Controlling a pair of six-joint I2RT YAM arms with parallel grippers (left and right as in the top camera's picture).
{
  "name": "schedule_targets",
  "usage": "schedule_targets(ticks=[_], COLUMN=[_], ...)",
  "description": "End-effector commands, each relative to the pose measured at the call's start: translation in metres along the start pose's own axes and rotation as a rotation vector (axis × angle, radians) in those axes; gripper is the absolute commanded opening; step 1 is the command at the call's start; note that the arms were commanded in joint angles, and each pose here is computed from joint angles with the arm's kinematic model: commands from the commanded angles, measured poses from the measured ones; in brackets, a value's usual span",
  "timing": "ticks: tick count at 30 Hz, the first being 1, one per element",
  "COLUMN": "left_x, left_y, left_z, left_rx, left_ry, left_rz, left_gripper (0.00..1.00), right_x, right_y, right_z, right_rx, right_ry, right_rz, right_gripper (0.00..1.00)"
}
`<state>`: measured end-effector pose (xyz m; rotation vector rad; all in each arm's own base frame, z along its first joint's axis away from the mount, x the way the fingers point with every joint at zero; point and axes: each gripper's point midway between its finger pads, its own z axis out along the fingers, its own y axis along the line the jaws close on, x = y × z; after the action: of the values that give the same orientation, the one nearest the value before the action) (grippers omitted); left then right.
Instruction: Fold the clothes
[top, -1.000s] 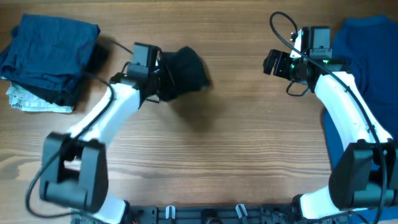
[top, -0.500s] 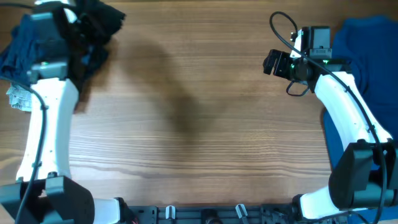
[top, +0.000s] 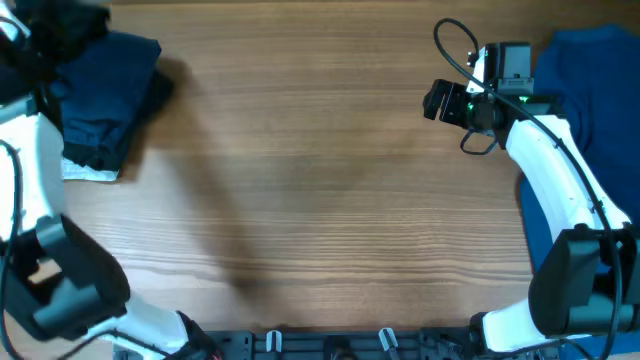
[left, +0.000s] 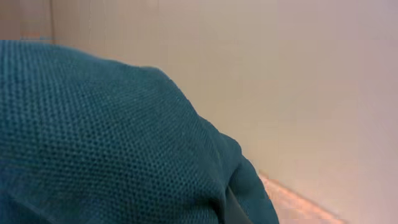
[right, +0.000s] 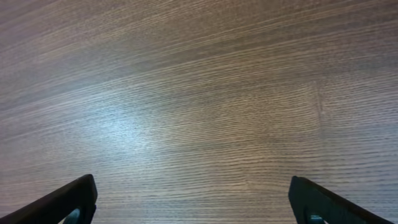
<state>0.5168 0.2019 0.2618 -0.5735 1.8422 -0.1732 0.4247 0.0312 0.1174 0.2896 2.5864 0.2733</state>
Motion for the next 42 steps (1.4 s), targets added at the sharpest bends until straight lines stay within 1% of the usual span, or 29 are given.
schedule_targets(ticks=[1, 2, 4, 8, 10, 11, 12, 13, 14, 15, 16, 17, 18, 19, 20, 21, 22, 23, 24, 25, 27, 30, 33, 36, 39, 41, 42], left_x=[0.02, 0.037, 0.058, 0.082, 0.101, 0.108, 0.114, 0.113, 0.104, 0.089, 0.067, 0.053, 0.041, 0.026, 0.016, 0.008, 0.003, 0.001, 0.002, 0.008, 0.026, 0.061, 0.089, 0.102, 0.098, 0.075, 0.047], left_y=[0.011, 0.019, 0.034, 0.076, 0.095, 0.098, 0.097, 0.089, 0.076, 0.063, 0.051, 0.043, 0.036, 0.026, 0.018, 0.013, 0.009, 0.009, 0.017, 0.03, 0.054, 0.093, 0.13, 0.145, 0.139, 0.107, 0.082], left_z=[0.018, 0.024, 0.029, 0.014, 0.0, -0.004, -0.009, -0.012, -0.017, -0.025, -0.038, -0.048, -0.056, -0.07, -0.081, -0.09, -0.096, -0.097, -0.094, -0.088, -0.069, -0.045, -0.032, -0.028, -0.028, -0.031, -0.046], left_rx=[0.001, -0.016, -0.054, -0.17, -0.241, -0.262, -0.269, -0.228, -0.166, -0.112, -0.078, -0.067, -0.056, -0.04, -0.03, -0.023, -0.017, -0.022, -0.059, -0.112, -0.171, -0.235, -0.292, -0.315, -0.285, -0.132, -0.06], left_ry=[0.064, 0.111, 0.176, 0.285, 0.366, 0.391, 0.417, 0.433, 0.427, 0.402, 0.357, 0.323, 0.294, 0.257, 0.232, 0.213, 0.199, 0.19, 0.185, 0.188, 0.227, 0.308, 0.361, 0.386, 0.382, 0.351, 0.3], left_rz=[0.006, -0.008, -0.034, -0.104, -0.241, -0.285, -0.324, -0.352, -0.361, -0.362, -0.36, -0.356, -0.343, -0.325, -0.313, -0.304, -0.297, -0.294, -0.294, -0.298, -0.319, -0.375, -0.427, -0.451, -0.452, -0.461, -0.51], left_gripper=[0.04, 0.04, 0.04, 0.04, 0.04, 0.05, 0.12, 0.25, 0.43, 0.59, 0.77, 0.91, 0.98, 1.0, 0.99, 0.94, 0.78, 0.57, 0.31, 0.1, 0.04, 0.04, 0.04, 0.04, 0.04, 0.04, 0.04], right_x=[0.006, 0.006, 0.006, 0.006, 0.006, 0.006, 0.006, 0.006, 0.006, 0.006, 0.006, 0.006, 0.006, 0.006, 0.006, 0.006, 0.006, 0.006, 0.006, 0.006, 0.006, 0.006, 0.006, 0.006, 0.006, 0.006, 0.006], right_y=[-0.004, -0.004, -0.004, -0.004, -0.004, -0.004, -0.004, -0.004, -0.004, -0.004, -0.004, -0.004, -0.004, -0.004, -0.004, -0.004, -0.004, -0.004, -0.004, -0.004, -0.004, -0.004, -0.004, -0.004, -0.004, -0.004, -0.004], right_z=[0.008, 0.008, 0.008, 0.008, 0.008, 0.008, 0.008, 0.008, 0.008, 0.008, 0.008, 0.008, 0.008, 0.008, 0.008, 0.008, 0.008, 0.008, 0.008, 0.008, 0.008, 0.008, 0.008, 0.008, 0.008, 0.008, 0.008], right_rx=[0.019, 0.019, 0.019, 0.019, 0.019, 0.019, 0.019, 0.019, 0.019, 0.019, 0.019, 0.019, 0.019, 0.019, 0.019, 0.019, 0.019, 0.019, 0.019, 0.019, 0.019, 0.019, 0.019, 0.019, 0.019, 0.019, 0.019], right_ry=[0.02, 0.02, 0.02, 0.02, 0.02, 0.02, 0.02, 0.02, 0.02, 0.02, 0.02, 0.02, 0.02, 0.02, 0.02, 0.02, 0.02, 0.02, 0.02, 0.02, 0.02, 0.02, 0.02, 0.02, 0.02, 0.02, 0.02], right_rz=[-0.018, -0.018, -0.018, -0.018, -0.018, -0.018, -0.018, -0.018, -0.018, -0.018, -0.018, -0.018, -0.018, -0.018, -0.018, -0.018, -0.018, -0.018, -0.018, -0.018, -0.018, -0.018, -0.018, -0.018, -0.018, -0.018, -0.018], right_gripper=[0.99, 0.99, 0.99, 0.99, 0.99, 1.0, 1.0, 1.0, 1.0, 0.99, 1.0, 0.99, 1.0, 1.0, 0.99, 1.0, 1.0, 0.99, 0.99, 0.99, 1.0, 1.0, 0.99, 1.0, 0.99, 0.99, 1.0])
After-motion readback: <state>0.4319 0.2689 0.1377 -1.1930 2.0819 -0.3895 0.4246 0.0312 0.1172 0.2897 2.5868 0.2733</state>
